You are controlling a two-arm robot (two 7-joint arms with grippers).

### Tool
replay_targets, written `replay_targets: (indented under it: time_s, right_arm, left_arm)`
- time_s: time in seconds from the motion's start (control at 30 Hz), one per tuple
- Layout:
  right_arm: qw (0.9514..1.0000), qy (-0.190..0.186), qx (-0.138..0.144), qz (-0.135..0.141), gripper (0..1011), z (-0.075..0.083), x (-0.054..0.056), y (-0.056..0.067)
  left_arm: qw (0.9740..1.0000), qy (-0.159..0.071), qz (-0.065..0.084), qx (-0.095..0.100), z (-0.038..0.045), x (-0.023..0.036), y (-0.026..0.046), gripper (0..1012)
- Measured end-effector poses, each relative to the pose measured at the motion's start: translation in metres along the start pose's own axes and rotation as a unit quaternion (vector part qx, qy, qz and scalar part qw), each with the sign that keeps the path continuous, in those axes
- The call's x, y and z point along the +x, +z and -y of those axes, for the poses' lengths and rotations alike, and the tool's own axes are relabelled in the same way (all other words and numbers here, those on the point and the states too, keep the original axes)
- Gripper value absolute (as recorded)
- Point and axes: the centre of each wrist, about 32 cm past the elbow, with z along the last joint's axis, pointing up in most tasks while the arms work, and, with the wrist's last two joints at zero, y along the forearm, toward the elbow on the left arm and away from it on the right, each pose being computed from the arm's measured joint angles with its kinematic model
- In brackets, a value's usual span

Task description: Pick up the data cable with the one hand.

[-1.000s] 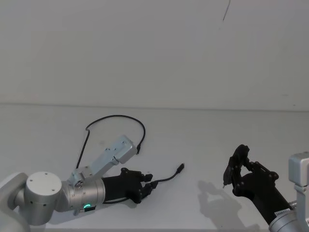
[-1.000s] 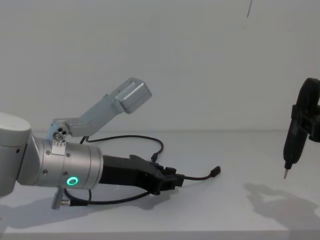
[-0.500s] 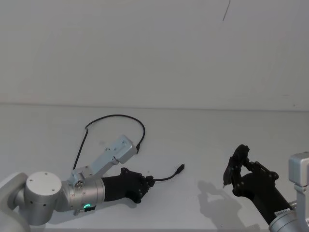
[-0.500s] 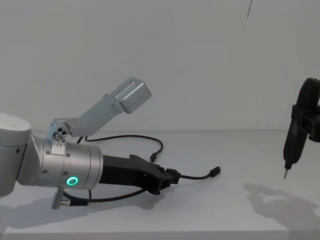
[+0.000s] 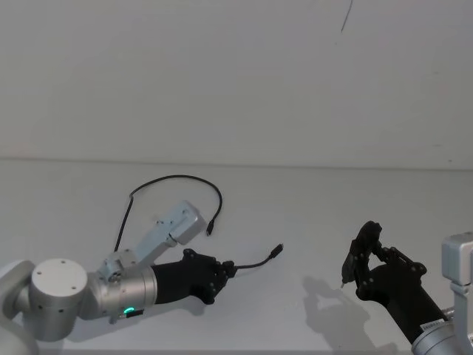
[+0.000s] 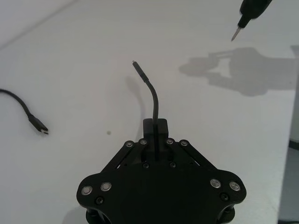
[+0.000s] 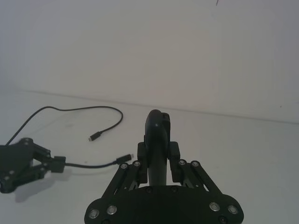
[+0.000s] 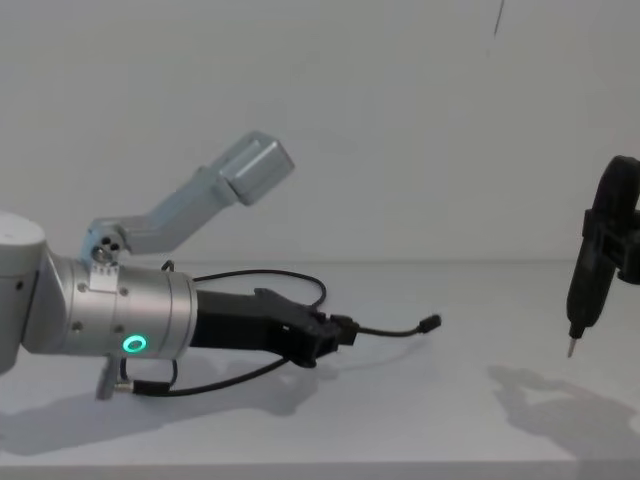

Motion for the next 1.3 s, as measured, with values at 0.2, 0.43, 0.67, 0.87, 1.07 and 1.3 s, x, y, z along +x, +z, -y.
replay_targets:
  time_s: [0.2, 0.43, 0.67, 0.87, 1.07, 1.3]
  right_arm:
    - [1.0000, 0.000, 0.000, 0.000, 269, 0.000, 0.000, 0.000]
    - [1.0000, 0.000, 0.000, 0.000, 269, 0.000, 0.000, 0.000]
    - [1.0000, 0.000, 0.000, 0.000, 269, 0.000, 0.000, 0.000]
    - [1.0000, 0.000, 0.000, 0.000, 269, 0.000, 0.000, 0.000]
    - [1.0000, 0.000, 0.000, 0.000, 269, 0.000, 0.000, 0.000]
    - [1.0000, 0.000, 0.000, 0.000, 269, 0.000, 0.000, 0.000]
  left_arm:
    - [0.9997, -0.007, 0.010, -0.019, -0.0136, -0.0012, 0.0078, 41]
    - [0.9992, -0.015, 0.018, -0.033, -0.0345, -0.0071, 0.0127, 41]
    - [0.9989, -0.017, 0.018, -0.040, -0.0541, -0.0160, 0.0143, 41]
    - [0.9988, -0.014, 0.017, -0.044, -0.0672, -0.0243, 0.0146, 41]
    - [0.9987, -0.012, 0.016, -0.047, -0.0740, -0.0307, 0.0149, 41]
    - [0.9986, -0.012, 0.015, -0.049, -0.0780, -0.0350, 0.0153, 41]
